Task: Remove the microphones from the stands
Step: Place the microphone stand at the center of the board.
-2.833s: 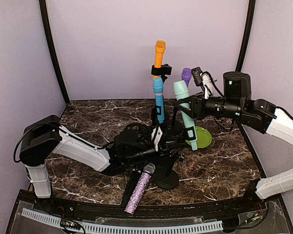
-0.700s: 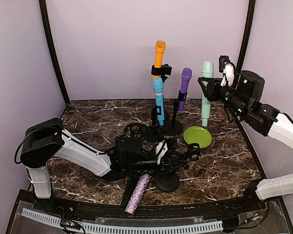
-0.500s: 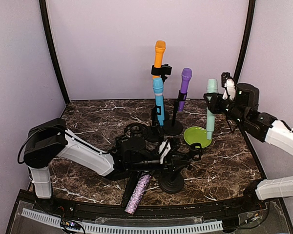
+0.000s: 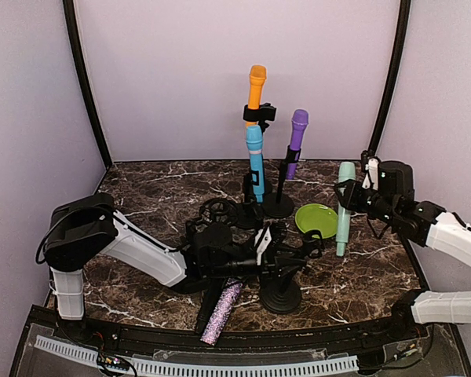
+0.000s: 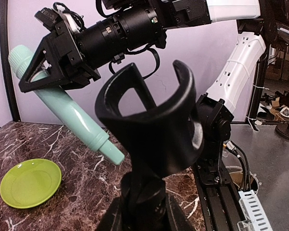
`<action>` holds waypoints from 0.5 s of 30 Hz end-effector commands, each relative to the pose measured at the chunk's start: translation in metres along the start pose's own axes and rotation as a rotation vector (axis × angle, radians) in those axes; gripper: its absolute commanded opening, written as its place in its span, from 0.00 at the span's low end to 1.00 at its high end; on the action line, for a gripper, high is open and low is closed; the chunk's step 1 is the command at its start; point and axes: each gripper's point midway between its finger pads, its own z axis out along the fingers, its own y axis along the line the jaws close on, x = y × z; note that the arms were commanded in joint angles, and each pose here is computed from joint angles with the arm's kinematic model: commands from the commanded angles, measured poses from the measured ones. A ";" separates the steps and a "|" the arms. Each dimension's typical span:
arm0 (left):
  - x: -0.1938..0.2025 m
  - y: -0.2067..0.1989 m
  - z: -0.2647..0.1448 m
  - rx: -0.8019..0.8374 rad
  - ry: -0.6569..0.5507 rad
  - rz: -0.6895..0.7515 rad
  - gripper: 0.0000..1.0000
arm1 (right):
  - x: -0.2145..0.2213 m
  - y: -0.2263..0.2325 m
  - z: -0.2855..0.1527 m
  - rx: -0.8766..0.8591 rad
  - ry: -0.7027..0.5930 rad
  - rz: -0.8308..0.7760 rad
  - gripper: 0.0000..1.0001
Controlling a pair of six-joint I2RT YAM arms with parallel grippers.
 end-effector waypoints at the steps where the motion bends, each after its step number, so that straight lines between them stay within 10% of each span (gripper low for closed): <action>1: -0.012 -0.014 -0.014 0.044 -0.036 -0.007 0.07 | 0.016 -0.026 -0.007 0.097 0.028 0.066 0.00; 15: -0.024 -0.020 -0.030 0.044 -0.006 0.009 0.51 | 0.085 -0.066 0.000 0.198 0.126 0.245 0.00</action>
